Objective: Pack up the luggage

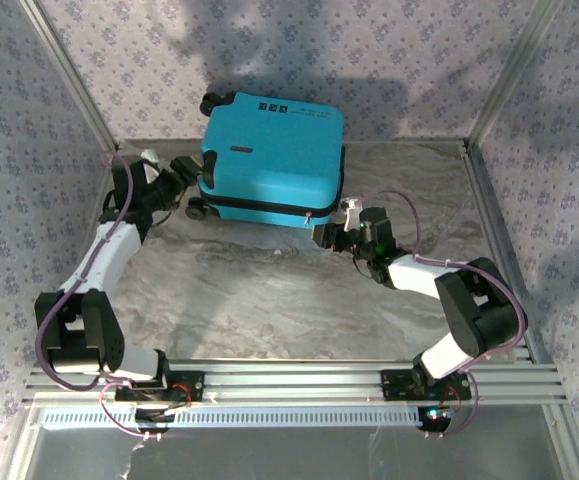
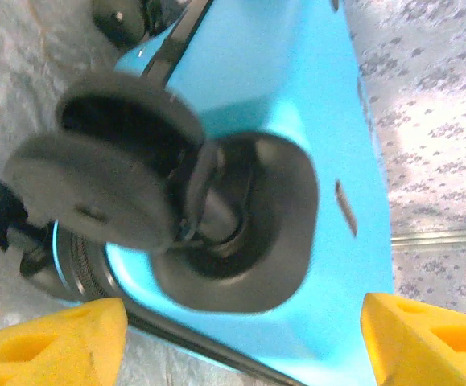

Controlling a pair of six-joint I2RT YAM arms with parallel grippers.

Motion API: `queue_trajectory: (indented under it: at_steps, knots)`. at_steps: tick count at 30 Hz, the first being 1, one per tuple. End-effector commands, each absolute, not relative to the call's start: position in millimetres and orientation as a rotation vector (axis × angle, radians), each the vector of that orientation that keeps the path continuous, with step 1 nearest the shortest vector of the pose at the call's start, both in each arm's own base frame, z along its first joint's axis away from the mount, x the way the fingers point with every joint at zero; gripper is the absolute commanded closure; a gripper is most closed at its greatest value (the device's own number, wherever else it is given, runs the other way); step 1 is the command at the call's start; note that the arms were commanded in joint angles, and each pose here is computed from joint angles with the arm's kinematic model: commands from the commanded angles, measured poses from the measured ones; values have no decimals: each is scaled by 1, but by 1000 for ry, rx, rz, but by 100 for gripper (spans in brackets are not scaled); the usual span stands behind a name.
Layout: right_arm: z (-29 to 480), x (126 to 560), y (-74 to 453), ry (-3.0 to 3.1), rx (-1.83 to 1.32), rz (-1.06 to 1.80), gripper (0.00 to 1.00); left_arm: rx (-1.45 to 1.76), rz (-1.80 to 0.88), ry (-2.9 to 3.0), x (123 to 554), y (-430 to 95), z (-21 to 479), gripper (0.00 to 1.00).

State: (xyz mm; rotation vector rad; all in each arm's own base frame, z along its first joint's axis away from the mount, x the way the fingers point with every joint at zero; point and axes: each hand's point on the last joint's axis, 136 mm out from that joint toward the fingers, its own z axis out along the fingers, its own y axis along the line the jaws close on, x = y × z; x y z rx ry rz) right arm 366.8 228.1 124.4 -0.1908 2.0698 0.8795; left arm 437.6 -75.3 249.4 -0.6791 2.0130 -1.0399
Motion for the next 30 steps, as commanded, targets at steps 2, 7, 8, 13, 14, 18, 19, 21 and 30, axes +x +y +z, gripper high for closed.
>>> queue_trajectory:
  at_steps: [2,7,8,13,14,18,19,21,30]
  knots:
    - [131,360,227,2050,-202,886,43,-680,-1000,2021,456,-62,255,23]
    - [133,354,224,2050,-213,868,43,-716,-1065,2066,478,-63,230,25]
    - [133,353,223,2051,-213,862,43,-716,-1087,2072,481,-66,226,26]
    - [135,349,219,2047,-216,841,43,-735,-1143,2080,495,-70,210,28]
    - [135,348,218,2050,-217,836,42,-735,-1147,2082,497,-71,209,28]
    - [136,346,215,2050,-218,821,43,-733,-1149,2081,502,-72,210,30]
    - [136,345,215,2051,-218,820,43,-732,-1148,2081,503,-72,210,31]
    - [136,345,215,2049,-219,818,43,-727,-1145,2077,504,-72,212,35]
    - [133,341,219,2055,-238,822,43,-737,-1132,2085,517,-70,214,62]
